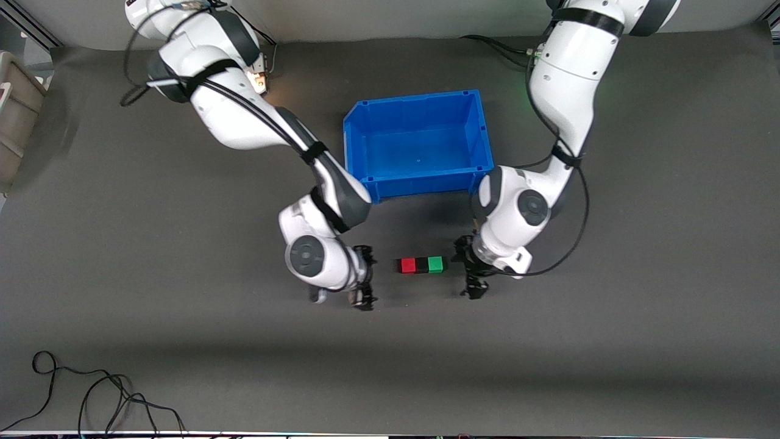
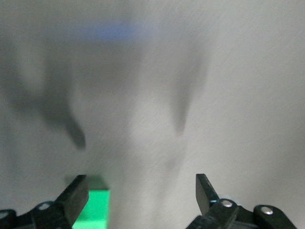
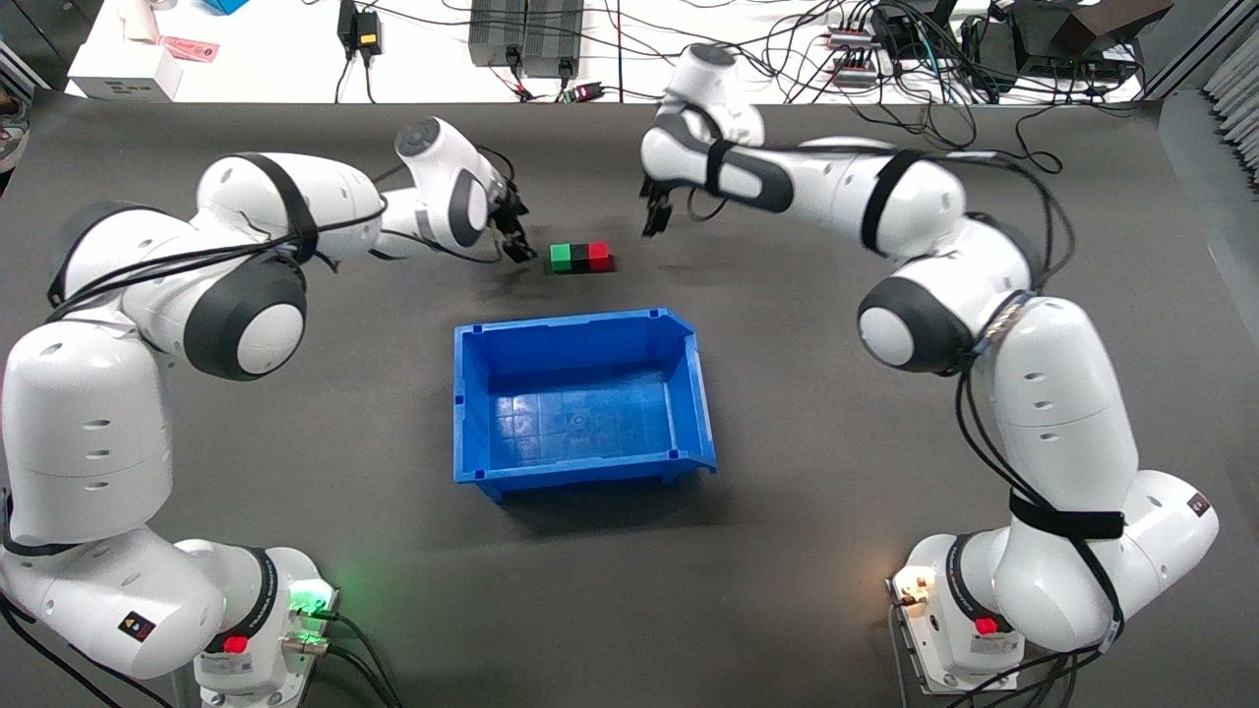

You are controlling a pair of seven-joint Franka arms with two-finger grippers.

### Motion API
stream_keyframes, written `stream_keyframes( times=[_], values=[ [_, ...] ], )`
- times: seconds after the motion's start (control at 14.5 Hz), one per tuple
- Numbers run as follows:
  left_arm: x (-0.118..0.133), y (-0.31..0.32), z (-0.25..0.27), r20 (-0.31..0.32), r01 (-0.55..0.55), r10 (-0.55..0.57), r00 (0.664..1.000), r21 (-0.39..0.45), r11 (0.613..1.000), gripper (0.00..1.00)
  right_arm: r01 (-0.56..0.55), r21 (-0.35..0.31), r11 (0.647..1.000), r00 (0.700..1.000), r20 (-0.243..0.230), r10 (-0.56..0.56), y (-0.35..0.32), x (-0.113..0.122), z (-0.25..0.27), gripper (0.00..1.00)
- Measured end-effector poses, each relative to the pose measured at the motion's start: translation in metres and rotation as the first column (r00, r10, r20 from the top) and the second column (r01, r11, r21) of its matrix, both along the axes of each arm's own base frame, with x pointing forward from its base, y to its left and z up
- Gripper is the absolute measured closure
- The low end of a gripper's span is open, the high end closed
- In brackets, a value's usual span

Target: Attach green and red cubes to black cube

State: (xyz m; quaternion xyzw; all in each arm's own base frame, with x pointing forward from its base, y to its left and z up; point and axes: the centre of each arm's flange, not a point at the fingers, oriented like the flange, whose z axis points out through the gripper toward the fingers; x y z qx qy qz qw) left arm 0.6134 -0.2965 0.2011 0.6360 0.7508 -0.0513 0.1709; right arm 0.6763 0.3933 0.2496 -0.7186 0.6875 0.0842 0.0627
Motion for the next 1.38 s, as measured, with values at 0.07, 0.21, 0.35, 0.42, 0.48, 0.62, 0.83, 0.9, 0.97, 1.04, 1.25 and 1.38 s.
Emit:
stream_keyframes(
  times=[0.07, 0.21, 0.35, 0.42, 0.48, 0.62, 0.83, 0.9, 0.97, 1.04, 1.25, 1.38],
  values=[
    [0.008, 0.018, 0.008, -0.004, 0.031, -0.031, 1.0, 0.022, 0.999, 0.0, -0.047, -0.007, 0.999, 0.999, 0.02, 0.047, -0.017, 0.004, 0.019, 0.0],
    [0.022, 0.061, 0.029, -0.02, 0.107, -0.106, 0.994, 0.062, 0.992, 0.0, -0.13, -0.021, 0.991, 0.991, 0.04, 0.131, -0.059, 0.008, 0.048, 0.0],
    [0.034, 0.113, 0.053, -0.042, 0.216, -0.214, 0.976, 0.079, 0.973, 0.0, -0.213, -0.034, 0.976, 0.975, 0.056, 0.215, -0.105, 0.006, 0.073, 0.0],
    [0.038, 0.143, 0.066, -0.054, 0.285, -0.282, 0.958, 0.074, 0.956, 0.0, -0.261, -0.041, 0.964, 0.963, 0.065, 0.263, -0.129, 0.003, 0.084, 0.0],
    [0.039, 0.177, 0.081, -0.062, 0.359, -0.356, 0.933, 0.058, 0.932, 0.0, -0.319, -0.048, 0.946, 0.944, 0.074, 0.322, -0.153, -0.001, 0.096, 0.0],
    [0.038, 0.249, 0.116, -0.053, 0.501, -0.499, 0.865, 0.03, 0.865, 0.0, -0.438, -0.067, 0.896, 0.892, 0.092, 0.443, -0.204, -0.015, 0.119, 0.0],
    [0.023, 0.329, 0.176, -0.091, 0.702, -0.696, 0.712, 0.055, 0.71, 0.0, -0.596, -0.104, 0.796, 0.79, 0.105, 0.604, -0.269, -0.037, 0.157, 0.0],
    [0.021, 0.336, 0.196, -0.102, 0.756, -0.749, 0.654, 0.059, 0.652, 0.0, -0.652, -0.111, 0.75, 0.743, 0.108, 0.661, -0.285, -0.045, 0.172, 0.0],
    [0.021, 0.336, 0.215, -0.109, 0.801, -0.794, 0.598, 0.059, 0.595, 0.0, -0.701, -0.119, 0.703, 0.693, 0.114, 0.711, -0.3, -0.051, 0.189, 0.0],
    [0.021, 0.334, 0.232, -0.115, 0.84, -0.832, 0.543, 0.058, 0.54, 0.0, -0.747, -0.127, 0.652, 0.641, 0.123, 0.758, -0.313, -0.057, 0.206, 0.0],
    [0.019, 0.33, 0.275, -0.113, 0.918, -0.911, 0.396, 0.067, 0.391, 0.0, -0.886, -0.168, 0.431, 0.409, 0.15, 0.9, -0.345, -0.068, 0.241, 0.0],
    [0.01, 0.327, 0.305, -0.087, 0.957, -0.955, 0.285, 0.087, 0.278, 0.0, -0.928, -0.197, 0.316, 0.288, 0.158, 0.945, -0.37, -0.068, 0.254, 0.0]
  ],
)
